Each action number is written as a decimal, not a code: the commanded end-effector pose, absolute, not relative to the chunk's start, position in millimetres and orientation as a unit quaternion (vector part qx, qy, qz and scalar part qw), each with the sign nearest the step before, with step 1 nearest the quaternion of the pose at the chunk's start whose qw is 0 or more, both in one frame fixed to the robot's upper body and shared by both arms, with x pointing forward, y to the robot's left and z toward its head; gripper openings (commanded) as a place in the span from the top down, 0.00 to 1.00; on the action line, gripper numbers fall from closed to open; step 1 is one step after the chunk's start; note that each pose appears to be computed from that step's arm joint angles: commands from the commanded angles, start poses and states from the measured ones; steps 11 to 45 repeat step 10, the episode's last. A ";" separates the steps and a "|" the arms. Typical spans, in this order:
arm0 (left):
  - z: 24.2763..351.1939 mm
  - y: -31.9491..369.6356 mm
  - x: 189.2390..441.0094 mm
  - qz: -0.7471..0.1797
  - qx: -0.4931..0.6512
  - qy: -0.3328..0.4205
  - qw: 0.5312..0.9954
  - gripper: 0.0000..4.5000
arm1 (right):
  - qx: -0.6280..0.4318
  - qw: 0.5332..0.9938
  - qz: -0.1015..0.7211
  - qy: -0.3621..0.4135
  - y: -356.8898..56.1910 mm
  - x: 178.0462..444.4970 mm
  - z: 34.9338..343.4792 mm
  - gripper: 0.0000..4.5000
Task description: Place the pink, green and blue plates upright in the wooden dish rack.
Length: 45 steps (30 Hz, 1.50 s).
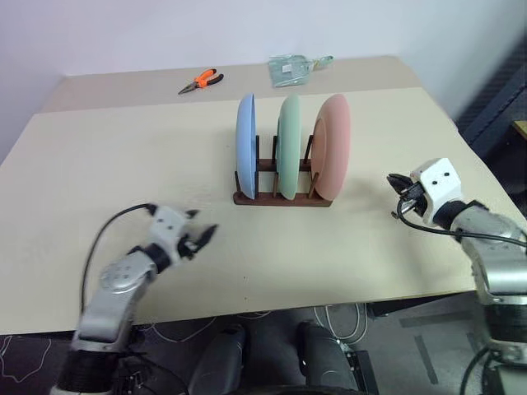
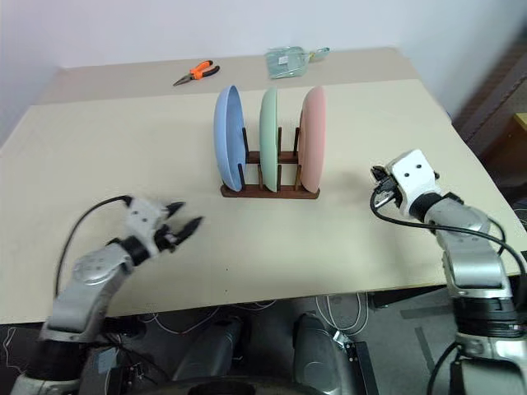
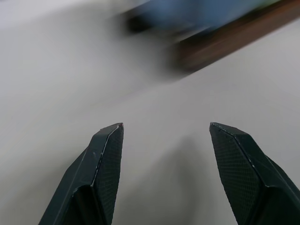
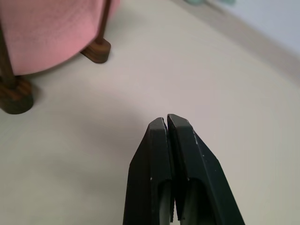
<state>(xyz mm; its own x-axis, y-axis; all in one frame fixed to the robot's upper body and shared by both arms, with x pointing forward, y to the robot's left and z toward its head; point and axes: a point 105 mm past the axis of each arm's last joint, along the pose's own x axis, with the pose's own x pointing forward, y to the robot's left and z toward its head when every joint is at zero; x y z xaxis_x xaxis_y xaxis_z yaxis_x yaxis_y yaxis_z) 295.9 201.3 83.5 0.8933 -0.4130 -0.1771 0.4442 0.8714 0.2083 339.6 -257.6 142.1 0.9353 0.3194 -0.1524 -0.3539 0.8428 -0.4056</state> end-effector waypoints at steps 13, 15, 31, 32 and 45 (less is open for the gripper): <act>92.3 207.1 288.7 -0.199 0.124 0.033 0.972 0.34 | -0.168 0.962 0.217 -0.003 -240.3 340.4 146.9 0.99; 92.3 207.1 288.7 -0.199 0.124 0.033 0.972 0.34 | -0.168 0.962 0.217 -0.003 -240.3 340.4 146.9 0.99; 92.3 207.1 288.7 -0.199 0.124 0.033 0.972 0.34 | -0.168 0.962 0.217 -0.003 -240.3 340.4 146.9 0.99; 92.3 207.1 288.7 -0.199 0.124 0.033 0.972 0.34 | -0.168 0.962 0.217 -0.003 -240.3 340.4 146.9 0.99; 92.3 207.1 288.7 -0.199 0.124 0.033 0.972 0.34 | -0.168 0.962 0.217 -0.003 -240.3 340.4 146.9 0.99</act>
